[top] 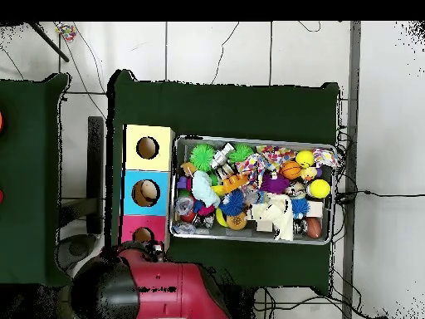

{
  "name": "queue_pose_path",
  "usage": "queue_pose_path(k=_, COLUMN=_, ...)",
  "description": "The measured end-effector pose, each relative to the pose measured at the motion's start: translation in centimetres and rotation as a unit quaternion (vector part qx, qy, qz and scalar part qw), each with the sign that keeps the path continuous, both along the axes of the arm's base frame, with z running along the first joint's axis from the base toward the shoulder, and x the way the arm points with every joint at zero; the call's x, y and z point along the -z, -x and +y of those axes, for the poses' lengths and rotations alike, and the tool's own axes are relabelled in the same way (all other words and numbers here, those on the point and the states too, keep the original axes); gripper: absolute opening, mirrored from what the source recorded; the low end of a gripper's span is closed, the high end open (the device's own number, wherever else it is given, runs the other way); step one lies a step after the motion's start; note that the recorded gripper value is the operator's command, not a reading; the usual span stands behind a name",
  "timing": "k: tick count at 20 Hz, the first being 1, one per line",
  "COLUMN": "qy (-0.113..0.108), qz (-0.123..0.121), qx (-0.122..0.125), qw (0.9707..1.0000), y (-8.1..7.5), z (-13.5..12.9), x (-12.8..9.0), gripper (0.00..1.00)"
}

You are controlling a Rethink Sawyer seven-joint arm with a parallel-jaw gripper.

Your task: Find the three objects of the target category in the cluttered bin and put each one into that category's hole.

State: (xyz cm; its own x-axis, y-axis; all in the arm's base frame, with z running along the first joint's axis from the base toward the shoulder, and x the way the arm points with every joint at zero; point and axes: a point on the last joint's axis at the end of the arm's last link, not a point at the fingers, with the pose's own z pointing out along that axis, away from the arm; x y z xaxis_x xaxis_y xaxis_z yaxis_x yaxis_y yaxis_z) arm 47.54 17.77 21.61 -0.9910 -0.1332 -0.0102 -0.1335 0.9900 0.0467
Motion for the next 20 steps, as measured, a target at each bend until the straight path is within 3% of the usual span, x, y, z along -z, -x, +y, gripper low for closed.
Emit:
queue_pose_path(k=11, qy=-0.027, qz=0.041, qx=0.02, qw=0.9986, y=-1.8, z=-1.6, x=3.5, gripper=1.0)
queue_pose_path(k=20, qy=-0.045, qz=0.032, qx=0.026, qw=0.9981, y=-4.7, z=-2.4, x=3.7, gripper=1.0)
